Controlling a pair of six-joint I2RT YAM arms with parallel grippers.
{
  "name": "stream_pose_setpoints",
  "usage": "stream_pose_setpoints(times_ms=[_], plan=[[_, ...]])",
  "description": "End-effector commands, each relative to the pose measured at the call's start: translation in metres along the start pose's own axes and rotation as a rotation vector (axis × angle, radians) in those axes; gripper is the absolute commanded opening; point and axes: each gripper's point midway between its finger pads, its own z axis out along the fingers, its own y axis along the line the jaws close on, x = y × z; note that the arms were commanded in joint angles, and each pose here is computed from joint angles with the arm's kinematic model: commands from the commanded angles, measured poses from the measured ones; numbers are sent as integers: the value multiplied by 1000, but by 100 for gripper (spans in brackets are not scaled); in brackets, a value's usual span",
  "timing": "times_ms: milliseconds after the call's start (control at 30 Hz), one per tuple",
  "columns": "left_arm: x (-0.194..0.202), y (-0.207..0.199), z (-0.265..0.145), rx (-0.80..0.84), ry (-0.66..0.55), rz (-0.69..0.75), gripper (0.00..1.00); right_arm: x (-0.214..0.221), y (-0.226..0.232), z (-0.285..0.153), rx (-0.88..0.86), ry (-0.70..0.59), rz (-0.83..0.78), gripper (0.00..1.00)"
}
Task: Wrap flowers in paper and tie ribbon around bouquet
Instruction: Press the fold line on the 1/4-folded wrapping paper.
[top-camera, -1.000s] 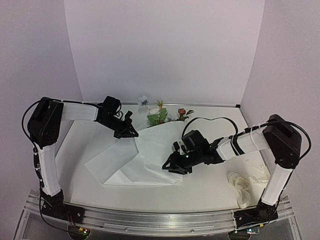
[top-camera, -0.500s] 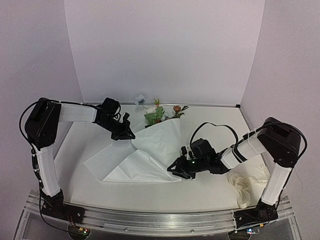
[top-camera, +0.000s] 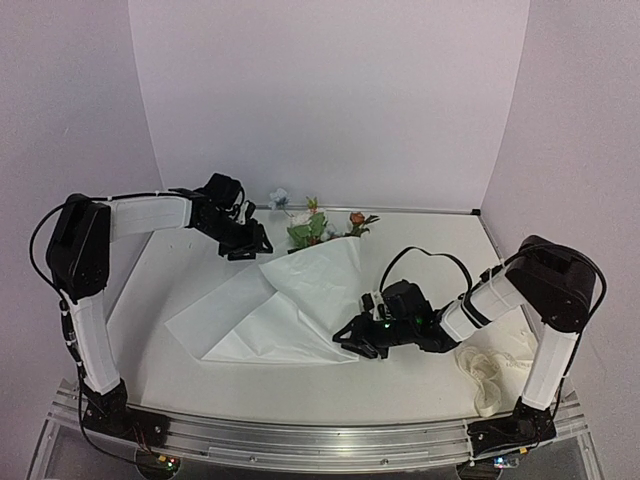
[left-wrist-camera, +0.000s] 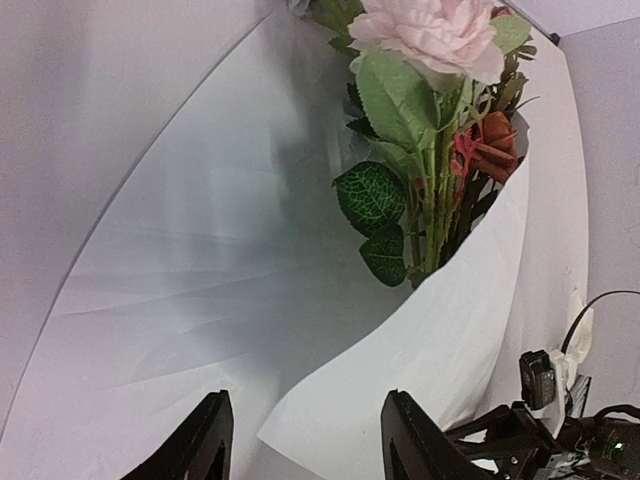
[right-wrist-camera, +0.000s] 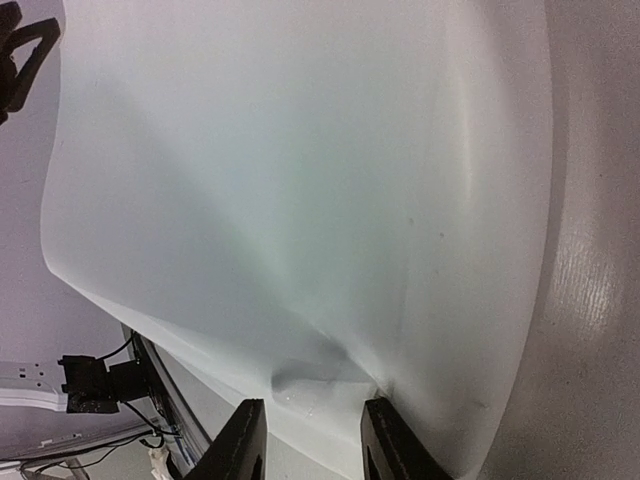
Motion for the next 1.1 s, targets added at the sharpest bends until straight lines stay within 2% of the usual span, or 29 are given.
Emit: stream_pose_setpoints(times_ms=[0,133,267,333,533,700,1067], plan=[[-21,-59,-54,-35,-148,123,58,12,-22,6,62,45,39,35],[3,-110,-54,22,-125,176,57,14,-22,3,65,45,34,35],[43,-149,-29,184,-27,158,48,16,-22,2,70,47,29,34],[64,-154,-9,200,30,149,44,17,-21,3,71,51,27,34],[118,-133,25,235,132,55,42,23,-23,2,96,51,7,34],[149,-113,38,234,182,10,40,26,-22,3,108,40,3,34],[196,-42,60,38,267,-1,32,18,-3,0,82,-9,-2,37]])
